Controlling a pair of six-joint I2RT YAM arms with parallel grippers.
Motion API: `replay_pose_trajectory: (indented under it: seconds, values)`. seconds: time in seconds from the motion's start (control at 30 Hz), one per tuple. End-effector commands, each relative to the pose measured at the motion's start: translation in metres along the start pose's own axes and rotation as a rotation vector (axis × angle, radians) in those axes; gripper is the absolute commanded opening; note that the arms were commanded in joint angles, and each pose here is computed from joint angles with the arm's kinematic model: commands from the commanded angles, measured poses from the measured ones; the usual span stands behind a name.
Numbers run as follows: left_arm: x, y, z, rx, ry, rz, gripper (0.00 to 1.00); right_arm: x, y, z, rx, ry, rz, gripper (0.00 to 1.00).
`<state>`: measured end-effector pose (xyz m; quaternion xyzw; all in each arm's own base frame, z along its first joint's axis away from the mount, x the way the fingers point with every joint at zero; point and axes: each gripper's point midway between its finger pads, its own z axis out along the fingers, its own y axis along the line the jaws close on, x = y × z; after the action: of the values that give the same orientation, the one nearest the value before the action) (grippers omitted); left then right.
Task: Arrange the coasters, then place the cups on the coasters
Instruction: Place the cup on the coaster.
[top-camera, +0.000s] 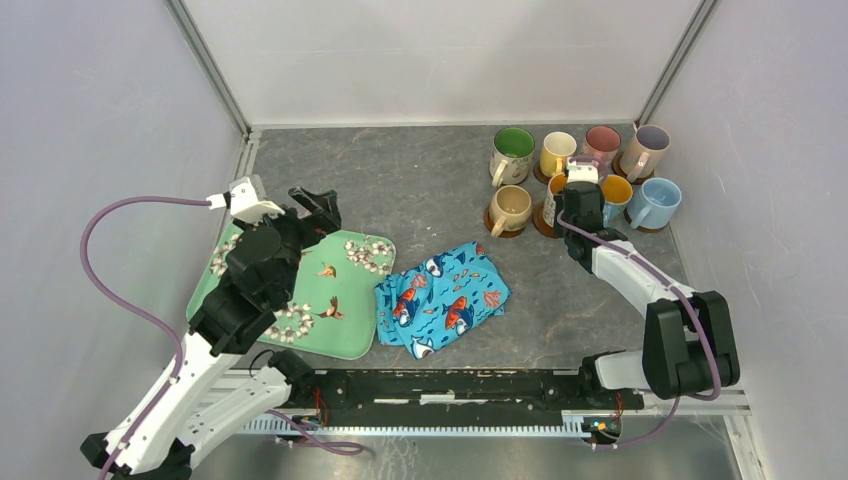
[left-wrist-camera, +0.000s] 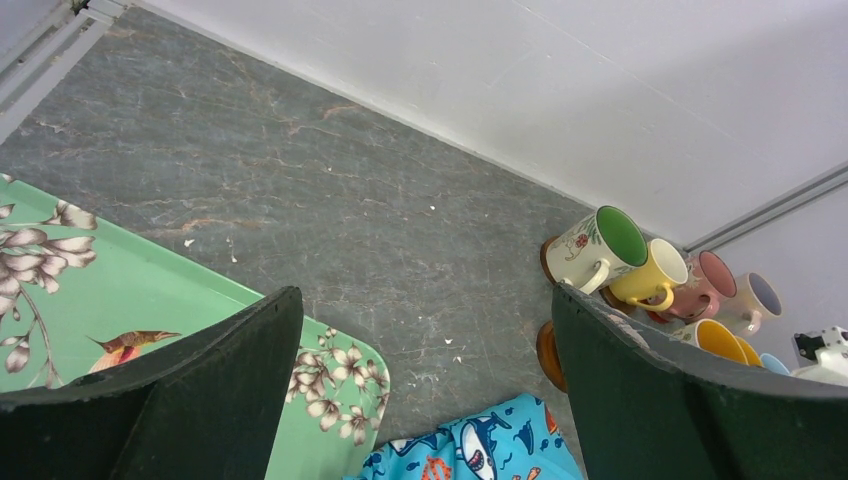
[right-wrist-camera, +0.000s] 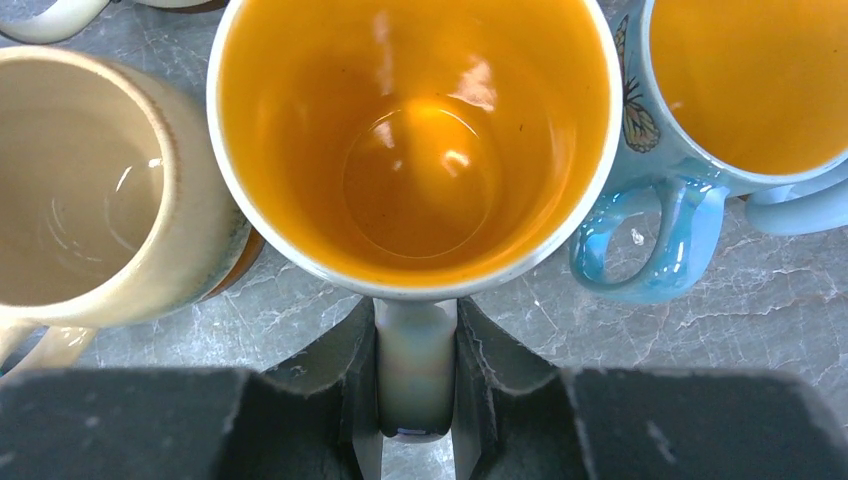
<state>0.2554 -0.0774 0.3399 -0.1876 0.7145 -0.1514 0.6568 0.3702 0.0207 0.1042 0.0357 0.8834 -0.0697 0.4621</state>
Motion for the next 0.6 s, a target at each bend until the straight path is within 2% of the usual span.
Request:
replay_pose_trajectory:
  seconds: [0.0,0.57]
  values:
    - [-0.001,0.000,0.000,-0.005,-0.006,-0.006,1.00,-0.064,0.002,0.001,-0.014,-0.211,0.082,0.00]
    - [0.001,-0.001,0.002,-0.003,0.003,-0.003,1.00,-0.041,0.001,0.011,-0.026,-0.157,0.097,0.00]
